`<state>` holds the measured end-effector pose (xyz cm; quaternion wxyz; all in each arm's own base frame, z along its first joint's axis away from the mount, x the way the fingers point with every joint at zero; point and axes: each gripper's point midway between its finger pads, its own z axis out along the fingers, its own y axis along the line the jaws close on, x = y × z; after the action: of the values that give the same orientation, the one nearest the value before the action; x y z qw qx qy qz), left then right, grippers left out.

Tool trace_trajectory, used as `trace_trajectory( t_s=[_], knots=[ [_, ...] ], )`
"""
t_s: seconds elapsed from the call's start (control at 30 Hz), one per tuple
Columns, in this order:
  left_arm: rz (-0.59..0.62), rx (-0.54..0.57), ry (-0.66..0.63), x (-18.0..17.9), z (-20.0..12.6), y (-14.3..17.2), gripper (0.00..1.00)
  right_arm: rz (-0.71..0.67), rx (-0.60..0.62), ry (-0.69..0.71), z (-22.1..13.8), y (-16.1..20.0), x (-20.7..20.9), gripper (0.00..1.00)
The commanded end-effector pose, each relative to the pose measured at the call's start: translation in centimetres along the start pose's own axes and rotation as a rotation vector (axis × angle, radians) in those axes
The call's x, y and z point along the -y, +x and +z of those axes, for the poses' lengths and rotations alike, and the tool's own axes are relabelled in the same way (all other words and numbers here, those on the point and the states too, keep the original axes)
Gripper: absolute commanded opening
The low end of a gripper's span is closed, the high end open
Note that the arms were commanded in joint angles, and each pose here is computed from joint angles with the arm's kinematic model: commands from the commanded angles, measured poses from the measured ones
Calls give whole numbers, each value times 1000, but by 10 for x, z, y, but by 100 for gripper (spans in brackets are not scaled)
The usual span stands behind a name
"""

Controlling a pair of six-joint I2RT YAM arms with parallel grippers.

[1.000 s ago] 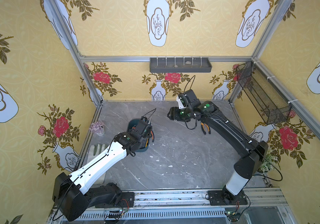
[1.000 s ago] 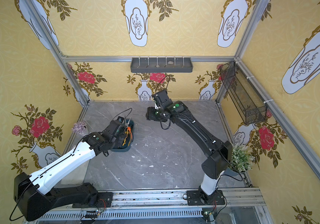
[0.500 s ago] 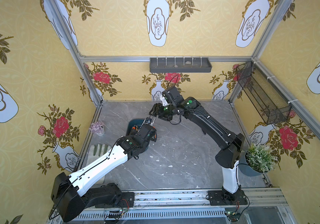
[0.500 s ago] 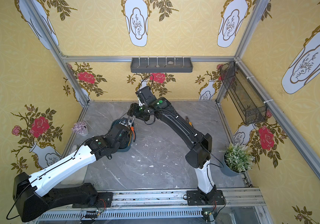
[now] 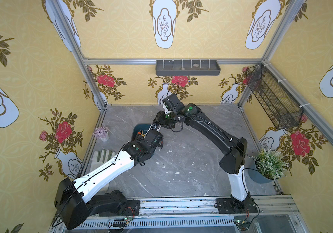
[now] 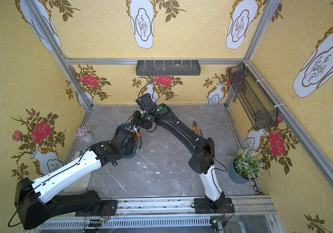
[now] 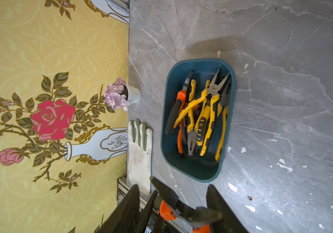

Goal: Take the pliers out of the storage box
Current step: Place the pliers at the center of the board.

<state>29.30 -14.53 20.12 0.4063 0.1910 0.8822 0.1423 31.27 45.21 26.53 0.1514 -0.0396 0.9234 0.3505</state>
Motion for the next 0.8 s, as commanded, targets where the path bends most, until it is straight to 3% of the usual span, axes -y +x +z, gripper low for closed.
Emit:
trace_trajectory(
  t_s=[0.0,0.23,0.37,0.47,0.57,0.77],
  knots=[
    [-27,38,-9,1,1,-10,0,-13,-2,30,1,6,-1,51],
    [9,43,-62,-2,0,-12,0,-3,-37,72,14,18,8,49],
    [30,47,-85,-1,-1,-14,0,1,-50,75,19,24,7,40],
    [28,54,-93,-2,-3,-16,0,9,-62,81,23,29,9,38],
    [30,55,-101,-4,-3,-16,0,17,-80,74,27,34,11,29],
    [31,57,-110,-5,-4,-16,0,27,-102,69,31,44,10,23]
  ],
)
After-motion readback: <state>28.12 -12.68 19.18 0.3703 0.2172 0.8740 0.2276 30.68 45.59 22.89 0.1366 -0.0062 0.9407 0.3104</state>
